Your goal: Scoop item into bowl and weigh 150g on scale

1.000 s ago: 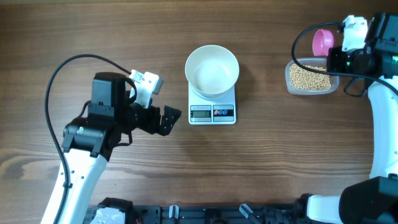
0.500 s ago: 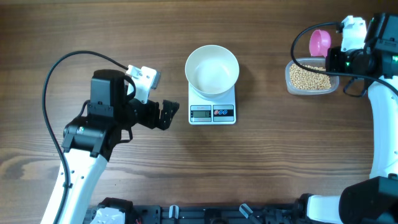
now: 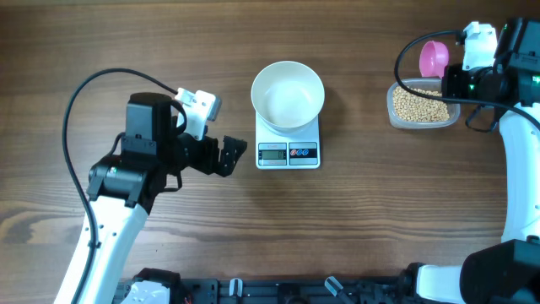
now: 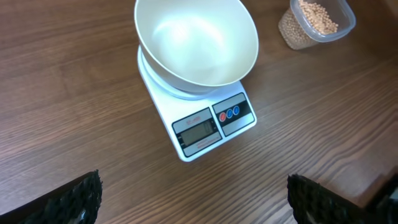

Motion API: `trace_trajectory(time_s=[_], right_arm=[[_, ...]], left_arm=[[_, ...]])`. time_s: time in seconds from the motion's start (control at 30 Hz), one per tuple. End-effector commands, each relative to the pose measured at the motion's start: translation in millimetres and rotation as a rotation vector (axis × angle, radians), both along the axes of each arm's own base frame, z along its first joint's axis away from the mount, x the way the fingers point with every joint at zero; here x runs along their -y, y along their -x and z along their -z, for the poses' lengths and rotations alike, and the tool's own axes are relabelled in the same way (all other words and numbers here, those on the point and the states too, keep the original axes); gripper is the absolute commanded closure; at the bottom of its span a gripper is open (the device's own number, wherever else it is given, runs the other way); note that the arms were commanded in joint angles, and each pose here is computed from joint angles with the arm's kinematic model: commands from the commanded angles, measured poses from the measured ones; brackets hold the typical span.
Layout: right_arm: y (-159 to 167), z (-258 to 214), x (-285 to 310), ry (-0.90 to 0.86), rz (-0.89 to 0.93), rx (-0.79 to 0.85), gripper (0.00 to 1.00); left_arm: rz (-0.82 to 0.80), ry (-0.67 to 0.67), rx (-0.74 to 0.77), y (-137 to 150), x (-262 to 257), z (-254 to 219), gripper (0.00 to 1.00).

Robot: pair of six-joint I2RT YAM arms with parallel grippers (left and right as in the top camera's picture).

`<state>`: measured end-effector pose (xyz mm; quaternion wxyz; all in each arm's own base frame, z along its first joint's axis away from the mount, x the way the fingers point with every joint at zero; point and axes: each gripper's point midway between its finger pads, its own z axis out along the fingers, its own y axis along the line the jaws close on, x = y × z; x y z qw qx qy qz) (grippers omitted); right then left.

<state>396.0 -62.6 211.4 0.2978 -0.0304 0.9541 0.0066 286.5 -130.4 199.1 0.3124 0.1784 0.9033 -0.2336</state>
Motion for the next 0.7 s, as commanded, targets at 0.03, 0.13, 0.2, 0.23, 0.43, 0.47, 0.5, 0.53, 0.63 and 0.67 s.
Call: trace_trajectory(time_s=[0.03, 0.13, 0.2, 0.23, 0.43, 0.47, 0.5, 0.53, 0.63, 0.67], right_arm=[[-2.1, 4.1, -4.6, -0.026, -0.01, -0.008, 0.96], [-2.1, 4.1, -4.6, -0.026, -0.01, -0.008, 0.96], [-2.2, 4.0, -4.5, -0.026, -0.01, -0.007, 0.96], [-2.1, 4.1, -4.6, -0.026, -0.01, -0.008, 0.96], [-1.9, 4.2, -4.6, -0.027, -0.01, -0.008, 0.96], [-1.9, 4.2, -4.6, -0.027, -0.01, -0.008, 0.96], [-1.9, 4.2, -4.6, -0.026, -0.01, -0.008, 0.96], [-1.9, 4.2, -4.6, -0.027, -0.01, -0.008, 0.96], [-1.9, 4.2, -4.6, -0.026, -0.01, -0.008, 0.96], [-1.9, 4.2, -4.6, -0.026, -0.01, -0.008, 0.96]], left_arm=[[0.034, 0.056, -0.019, 3.2, 8.1, -2.1, 0.0], [0.038, 0.061, -0.02, 3.9, 9.0, -2.6, 0.0], [0.037, 0.061, -0.02, 3.6, 8.9, -2.6, 0.0], [0.037, 0.061, -0.02, 3.6, 8.9, -2.6, 0.0], [0.029, 0.051, -0.019, 2.8, 7.2, -1.6, 0.0], [0.029, 0.051, -0.02, 3.0, 7.2, -1.6, 0.0], [0.029, 0.051, -0.02, 2.9, 7.1, -1.6, 0.0], [0.029, 0.051, -0.02, 2.9, 7.2, -1.6, 0.0], [0.029, 0.051, -0.02, 3.1, 7.2, -1.5, 0.0], [0.029, 0.051, -0.02, 3.0, 7.2, -1.5, 0.0]])
